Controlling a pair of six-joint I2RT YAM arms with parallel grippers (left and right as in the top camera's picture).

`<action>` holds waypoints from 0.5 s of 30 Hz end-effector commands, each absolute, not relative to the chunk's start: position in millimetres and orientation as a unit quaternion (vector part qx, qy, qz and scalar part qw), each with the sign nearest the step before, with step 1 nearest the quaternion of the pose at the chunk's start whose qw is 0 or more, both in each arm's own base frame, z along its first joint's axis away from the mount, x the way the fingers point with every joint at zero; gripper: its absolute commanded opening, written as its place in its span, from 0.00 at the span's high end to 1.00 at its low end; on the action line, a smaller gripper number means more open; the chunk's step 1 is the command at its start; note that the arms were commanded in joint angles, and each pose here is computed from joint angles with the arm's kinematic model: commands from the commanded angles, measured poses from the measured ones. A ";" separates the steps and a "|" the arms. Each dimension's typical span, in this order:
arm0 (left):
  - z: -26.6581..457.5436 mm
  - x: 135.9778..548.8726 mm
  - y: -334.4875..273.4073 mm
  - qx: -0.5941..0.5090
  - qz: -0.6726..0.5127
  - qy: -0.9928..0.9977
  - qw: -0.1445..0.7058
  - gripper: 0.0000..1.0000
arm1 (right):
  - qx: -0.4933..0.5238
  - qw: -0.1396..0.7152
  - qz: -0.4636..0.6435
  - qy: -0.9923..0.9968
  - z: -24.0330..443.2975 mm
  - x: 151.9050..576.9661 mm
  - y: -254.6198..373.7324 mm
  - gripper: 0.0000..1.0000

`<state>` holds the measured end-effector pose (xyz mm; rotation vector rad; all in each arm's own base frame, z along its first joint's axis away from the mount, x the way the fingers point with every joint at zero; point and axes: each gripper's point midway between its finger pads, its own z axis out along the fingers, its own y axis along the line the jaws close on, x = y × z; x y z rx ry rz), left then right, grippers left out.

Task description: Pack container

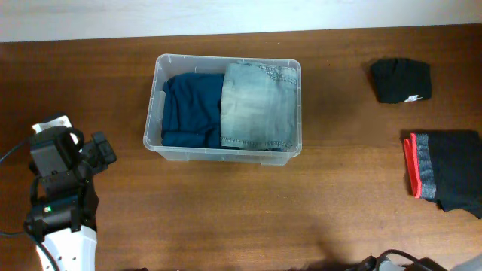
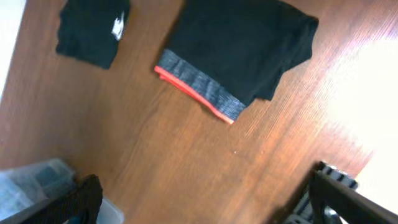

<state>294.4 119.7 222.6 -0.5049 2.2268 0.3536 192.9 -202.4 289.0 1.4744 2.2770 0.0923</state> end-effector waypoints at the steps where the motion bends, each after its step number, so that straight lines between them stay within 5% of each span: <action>1: 220.9 294.4 120.3 -0.207 0.135 0.881 0.403 0.01 | 0.537 0.218 0.109 0.807 264.8 190.0 -198.2 0.01; 15: 220.9 294.4 120.3 -0.207 0.135 0.881 0.403 0.01 | 0.596 0.243 0.237 0.728 150.2 175.4 -215.4 0.01</action>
